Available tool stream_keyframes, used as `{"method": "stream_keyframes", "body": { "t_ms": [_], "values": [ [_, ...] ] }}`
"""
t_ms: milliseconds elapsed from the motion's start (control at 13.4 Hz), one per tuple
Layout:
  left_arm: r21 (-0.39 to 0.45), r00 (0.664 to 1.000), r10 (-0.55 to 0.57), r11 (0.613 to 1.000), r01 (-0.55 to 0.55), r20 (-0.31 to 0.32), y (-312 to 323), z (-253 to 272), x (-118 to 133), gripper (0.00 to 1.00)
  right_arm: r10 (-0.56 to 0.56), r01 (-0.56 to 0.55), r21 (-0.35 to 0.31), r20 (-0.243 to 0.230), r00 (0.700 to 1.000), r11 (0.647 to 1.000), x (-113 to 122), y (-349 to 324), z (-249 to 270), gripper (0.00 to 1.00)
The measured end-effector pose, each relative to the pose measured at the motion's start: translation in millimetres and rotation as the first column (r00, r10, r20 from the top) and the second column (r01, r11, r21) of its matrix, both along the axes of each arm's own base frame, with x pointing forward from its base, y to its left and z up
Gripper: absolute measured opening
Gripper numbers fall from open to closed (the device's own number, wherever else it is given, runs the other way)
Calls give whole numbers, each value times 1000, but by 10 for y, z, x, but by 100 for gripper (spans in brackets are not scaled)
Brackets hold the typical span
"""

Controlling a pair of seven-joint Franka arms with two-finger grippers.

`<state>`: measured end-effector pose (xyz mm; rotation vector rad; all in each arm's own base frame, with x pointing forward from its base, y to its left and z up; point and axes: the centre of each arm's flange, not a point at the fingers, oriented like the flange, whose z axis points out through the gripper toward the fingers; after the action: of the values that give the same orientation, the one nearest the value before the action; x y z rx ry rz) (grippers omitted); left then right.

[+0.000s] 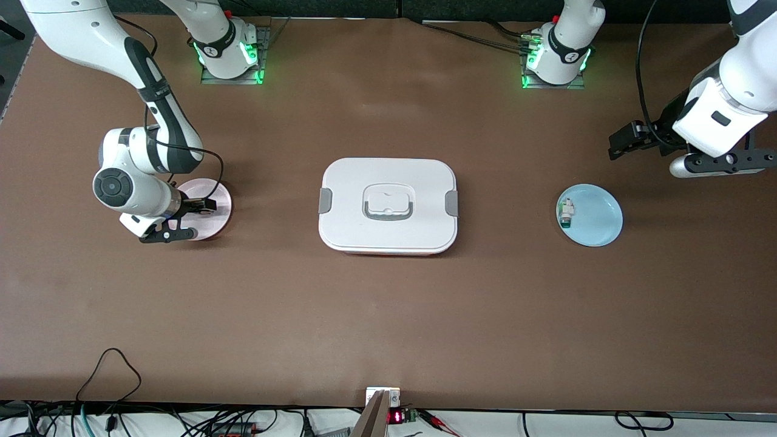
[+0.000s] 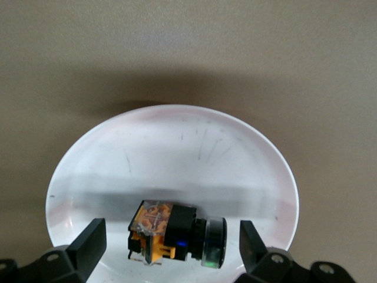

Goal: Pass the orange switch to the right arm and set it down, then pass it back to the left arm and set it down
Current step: 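Close the right gripper on the orange switch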

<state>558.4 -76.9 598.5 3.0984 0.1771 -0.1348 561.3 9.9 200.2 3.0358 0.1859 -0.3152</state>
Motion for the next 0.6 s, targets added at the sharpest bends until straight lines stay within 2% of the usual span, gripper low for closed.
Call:
{"method": "stream_keyframes", "body": {
  "t_ms": [596],
  "values": [
    [0, 1000, 0, 1000, 0, 0, 0, 0, 0, 100, 8, -9, -5, -29, 1000, 1000, -130, -3, -119, 100]
  ]
}}
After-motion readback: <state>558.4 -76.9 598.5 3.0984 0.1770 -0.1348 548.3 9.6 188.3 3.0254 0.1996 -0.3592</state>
